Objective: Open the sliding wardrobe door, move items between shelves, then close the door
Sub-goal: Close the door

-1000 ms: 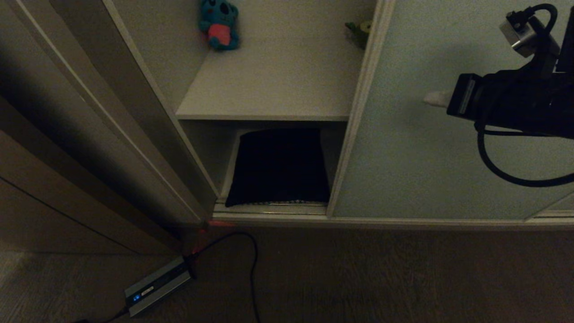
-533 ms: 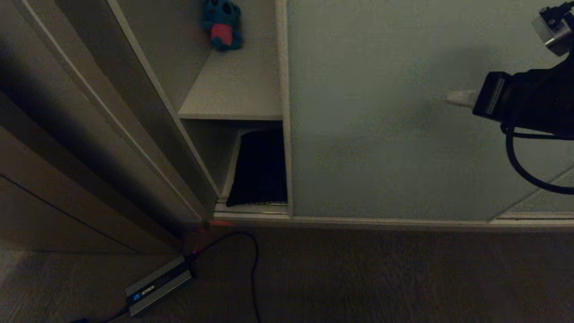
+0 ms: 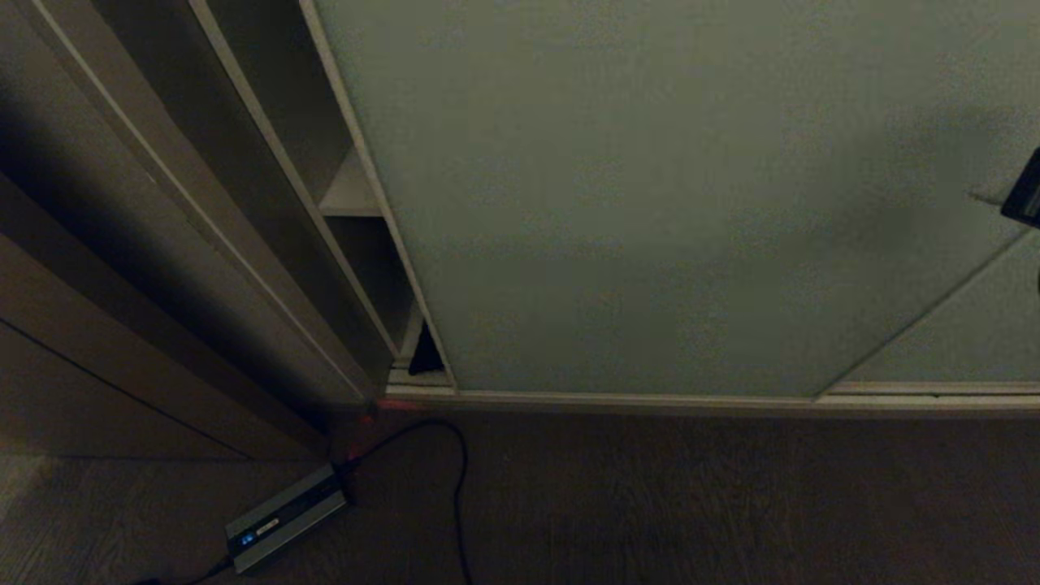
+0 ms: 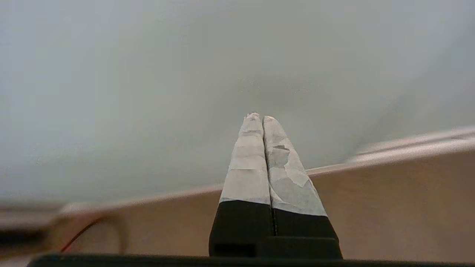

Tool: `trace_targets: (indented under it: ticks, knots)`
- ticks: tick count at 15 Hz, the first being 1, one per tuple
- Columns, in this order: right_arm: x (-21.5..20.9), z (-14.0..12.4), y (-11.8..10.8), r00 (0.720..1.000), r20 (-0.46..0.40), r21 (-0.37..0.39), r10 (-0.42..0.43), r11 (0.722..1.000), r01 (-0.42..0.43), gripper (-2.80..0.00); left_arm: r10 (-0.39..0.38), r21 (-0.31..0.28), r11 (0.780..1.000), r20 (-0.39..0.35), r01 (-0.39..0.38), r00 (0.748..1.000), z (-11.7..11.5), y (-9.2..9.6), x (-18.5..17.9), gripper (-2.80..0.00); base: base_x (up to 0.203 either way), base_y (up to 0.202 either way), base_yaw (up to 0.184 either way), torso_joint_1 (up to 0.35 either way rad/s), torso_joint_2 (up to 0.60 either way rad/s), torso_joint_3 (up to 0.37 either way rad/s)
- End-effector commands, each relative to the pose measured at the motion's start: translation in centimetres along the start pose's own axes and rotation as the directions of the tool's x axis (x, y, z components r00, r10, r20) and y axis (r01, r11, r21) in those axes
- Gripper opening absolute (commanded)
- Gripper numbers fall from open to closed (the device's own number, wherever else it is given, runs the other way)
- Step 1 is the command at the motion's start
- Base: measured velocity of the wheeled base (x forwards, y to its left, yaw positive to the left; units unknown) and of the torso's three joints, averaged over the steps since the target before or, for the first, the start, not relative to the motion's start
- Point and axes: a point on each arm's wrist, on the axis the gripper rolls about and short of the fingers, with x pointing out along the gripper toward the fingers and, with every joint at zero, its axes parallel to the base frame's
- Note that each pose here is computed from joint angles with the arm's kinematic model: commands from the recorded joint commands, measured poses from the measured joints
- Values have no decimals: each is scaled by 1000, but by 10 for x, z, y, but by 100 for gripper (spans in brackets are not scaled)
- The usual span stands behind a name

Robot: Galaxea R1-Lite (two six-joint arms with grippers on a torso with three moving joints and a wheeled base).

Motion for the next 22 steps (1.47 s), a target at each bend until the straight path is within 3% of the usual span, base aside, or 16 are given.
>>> trace_targets:
  ticks: [1,5,9,12,17,22]
  knots:
    - [-8,8,-25,994,37,7,-103,995,103,-280,0,-1,1000,2,0,1000,0,0,0,-280,0,0,0,0,0,0]
    - [5,22,-78,967,89,17,-237,971,236,-280,0,-1,1000,2,0,1000,0,0,0,-280,0,0,0,0,0,0]
    - [57,29,-109,967,107,18,-232,973,231,-280,0,0,1000,2,0,1000,0,0,0,-280,0,0,0,0,0,0]
    - [92,16,-126,988,45,27,-149,989,148,-280,0,-1,1000,2,0,1000,0,0,0,-280,0,0,0,0,0,0]
    - [117,14,-122,999,37,73,-38,997,36,-280,0,-1,1000,2,0,1000,0,0,0,-280,0,0,0,0,0,0]
    - [118,18,-117,998,52,65,-21,998,18,-280,0,-1,1000,2,0,1000,0,0,0,-280,0,0,0,0,0,0]
